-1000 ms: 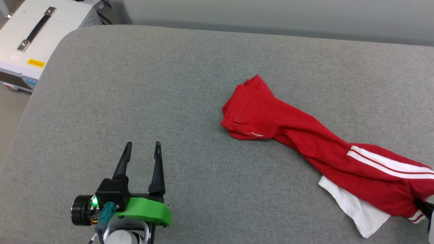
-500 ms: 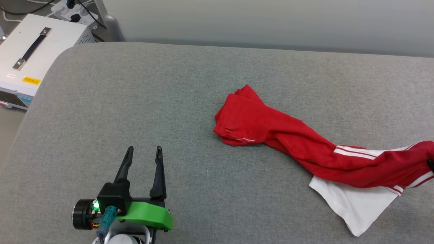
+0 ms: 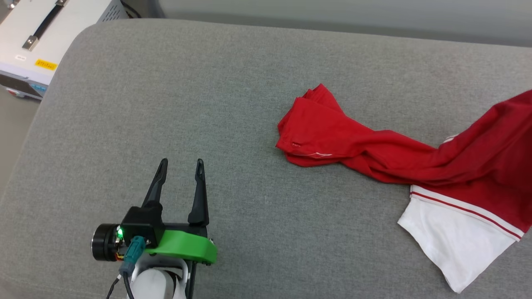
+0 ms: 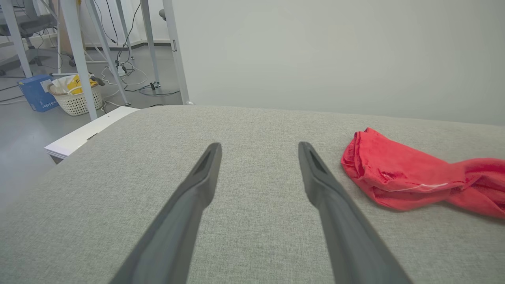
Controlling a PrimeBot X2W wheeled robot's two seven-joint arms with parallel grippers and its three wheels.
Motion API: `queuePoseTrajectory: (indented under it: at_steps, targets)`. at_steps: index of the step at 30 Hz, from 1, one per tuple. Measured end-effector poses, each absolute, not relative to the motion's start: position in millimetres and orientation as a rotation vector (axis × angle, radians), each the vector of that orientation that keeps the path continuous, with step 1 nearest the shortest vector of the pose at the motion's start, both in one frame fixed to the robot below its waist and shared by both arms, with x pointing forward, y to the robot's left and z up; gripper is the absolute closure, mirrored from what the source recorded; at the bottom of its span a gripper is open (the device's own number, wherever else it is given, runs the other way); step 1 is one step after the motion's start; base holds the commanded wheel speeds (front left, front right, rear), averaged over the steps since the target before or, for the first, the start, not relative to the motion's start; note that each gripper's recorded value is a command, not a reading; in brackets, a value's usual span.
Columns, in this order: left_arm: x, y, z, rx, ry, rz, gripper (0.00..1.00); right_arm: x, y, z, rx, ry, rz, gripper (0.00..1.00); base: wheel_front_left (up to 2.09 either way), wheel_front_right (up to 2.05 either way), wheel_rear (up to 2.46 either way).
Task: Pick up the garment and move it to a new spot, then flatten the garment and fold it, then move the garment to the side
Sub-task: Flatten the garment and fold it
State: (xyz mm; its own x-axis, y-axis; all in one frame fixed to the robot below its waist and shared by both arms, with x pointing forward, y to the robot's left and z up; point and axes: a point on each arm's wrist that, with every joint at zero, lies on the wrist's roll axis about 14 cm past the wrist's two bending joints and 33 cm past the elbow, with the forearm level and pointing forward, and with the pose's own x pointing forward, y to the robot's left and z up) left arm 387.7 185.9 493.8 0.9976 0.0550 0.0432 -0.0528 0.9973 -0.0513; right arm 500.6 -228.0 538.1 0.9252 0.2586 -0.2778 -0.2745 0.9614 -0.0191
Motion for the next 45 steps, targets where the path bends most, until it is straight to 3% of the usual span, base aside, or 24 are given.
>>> queuePoseTrajectory:
  at_steps: [8,16,20,21,22,23,28,36,45]
  targets:
    - [405.6,188.8,482.7,-0.062,-0.020,0.063,0.00,568.7,-257.2,484.8,-0.013,0.419,0.117,1.00,0.00,0.00,0.00]
    - [406.3,199.0,469.5,-0.050,0.019,0.101,0.00,552.6,-279.3,378.0,0.001,0.736,-0.003,1.00,0.00,0.00,0.00]
    - [405.3,201.6,469.4,-0.047,0.020,0.109,0.00,554.9,-279.8,375.5,0.024,0.712,-0.020,1.00,0.00,0.00,0.00]
    - [405.3,201.4,470.4,-0.047,0.017,0.108,0.00,555.7,-279.5,378.0,0.027,0.691,-0.021,0.84,0.00,0.00,0.00]
    - [405.1,201.1,471.9,-0.047,0.013,0.107,0.00,557.4,-279.7,383.1,0.027,0.658,-0.022,0.52,0.00,0.00,0.00]
    - [404.9,201.1,473.7,-0.047,0.008,0.107,0.00,559.8,-280.1,390.2,0.027,0.616,-0.022,0.00,0.00,0.00,0.00]
    - [402.2,202.6,484.3,-0.043,-0.021,0.110,0.00,568.0,-281.7,436.6,-0.010,0.381,0.001,0.00,0.00,0.00,0.00]
    - [386.0,200.1,492.9,-0.040,-0.040,0.103,0.00,544.7,-254.1,496.2,-0.099,0.174,0.151,0.00,0.00,0.00,0.00]
    - [377.7,190.3,504.8,-0.039,-0.074,0.067,0.00,491.3,-198.5,538.4,-0.162,0.192,0.384,0.00,0.00,0.00,0.00]
